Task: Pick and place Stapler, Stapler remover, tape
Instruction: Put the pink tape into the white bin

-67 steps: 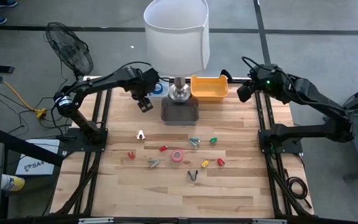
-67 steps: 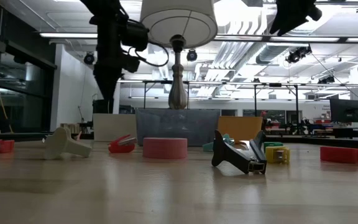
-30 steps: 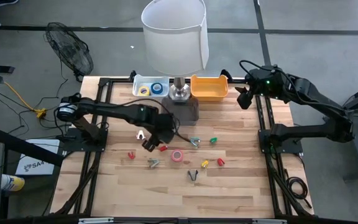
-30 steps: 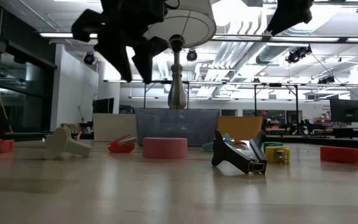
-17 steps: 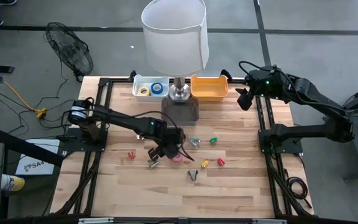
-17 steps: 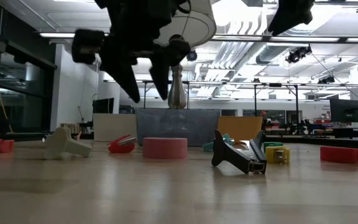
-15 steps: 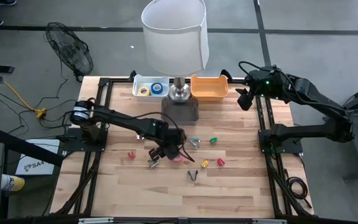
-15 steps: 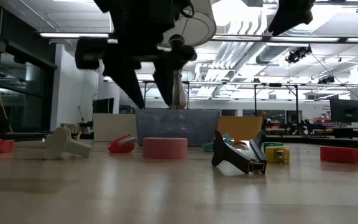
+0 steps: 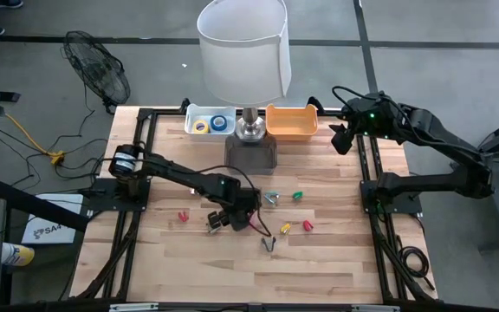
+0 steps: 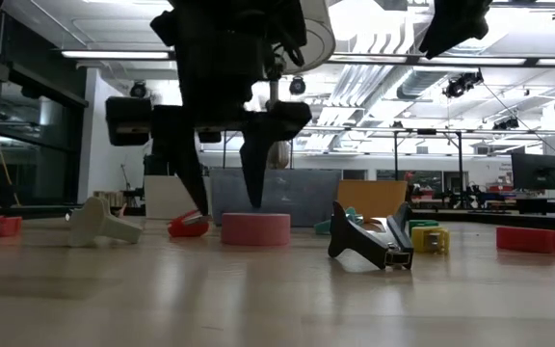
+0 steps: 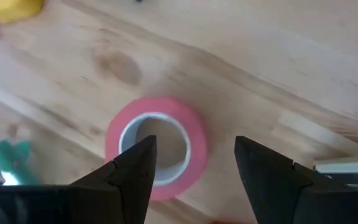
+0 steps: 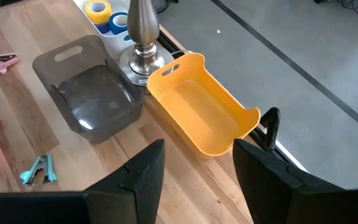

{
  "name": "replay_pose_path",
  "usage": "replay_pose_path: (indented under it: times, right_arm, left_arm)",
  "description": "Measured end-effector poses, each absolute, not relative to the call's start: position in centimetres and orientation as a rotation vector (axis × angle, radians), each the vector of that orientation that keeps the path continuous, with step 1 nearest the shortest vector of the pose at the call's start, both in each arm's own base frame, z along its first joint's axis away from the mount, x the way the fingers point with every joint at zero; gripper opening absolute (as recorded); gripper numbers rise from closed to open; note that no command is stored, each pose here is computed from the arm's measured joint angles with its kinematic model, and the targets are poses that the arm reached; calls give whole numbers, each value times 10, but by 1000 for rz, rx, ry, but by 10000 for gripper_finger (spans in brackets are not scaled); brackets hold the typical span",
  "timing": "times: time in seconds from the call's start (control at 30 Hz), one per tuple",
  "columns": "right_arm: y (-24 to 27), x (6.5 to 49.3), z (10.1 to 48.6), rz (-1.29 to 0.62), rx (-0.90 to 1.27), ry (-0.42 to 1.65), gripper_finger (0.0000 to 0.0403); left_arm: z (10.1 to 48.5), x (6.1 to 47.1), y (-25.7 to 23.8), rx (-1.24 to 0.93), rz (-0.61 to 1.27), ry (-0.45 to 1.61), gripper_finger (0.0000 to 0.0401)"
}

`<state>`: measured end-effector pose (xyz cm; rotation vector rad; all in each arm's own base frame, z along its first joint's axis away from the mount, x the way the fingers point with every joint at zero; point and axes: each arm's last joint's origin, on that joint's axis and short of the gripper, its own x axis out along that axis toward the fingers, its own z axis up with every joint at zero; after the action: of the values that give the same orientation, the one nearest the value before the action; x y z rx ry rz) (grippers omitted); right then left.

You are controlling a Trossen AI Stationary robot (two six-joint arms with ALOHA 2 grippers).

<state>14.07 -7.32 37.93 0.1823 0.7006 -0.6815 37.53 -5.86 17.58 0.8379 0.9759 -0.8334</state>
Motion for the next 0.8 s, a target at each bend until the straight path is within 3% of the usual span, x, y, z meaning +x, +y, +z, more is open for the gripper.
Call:
replay_pose_path:
  times: [0.33, 0.8]
  right_arm:
    - [-73, 141, 379, -687, 197, 698, 181]
    - [-73, 141, 379, -691, 207, 694, 181]
  left_arm:
    - [163, 381, -59, 866, -817, 995, 200]
    - [158, 378, -57, 825, -760, 1118, 50]
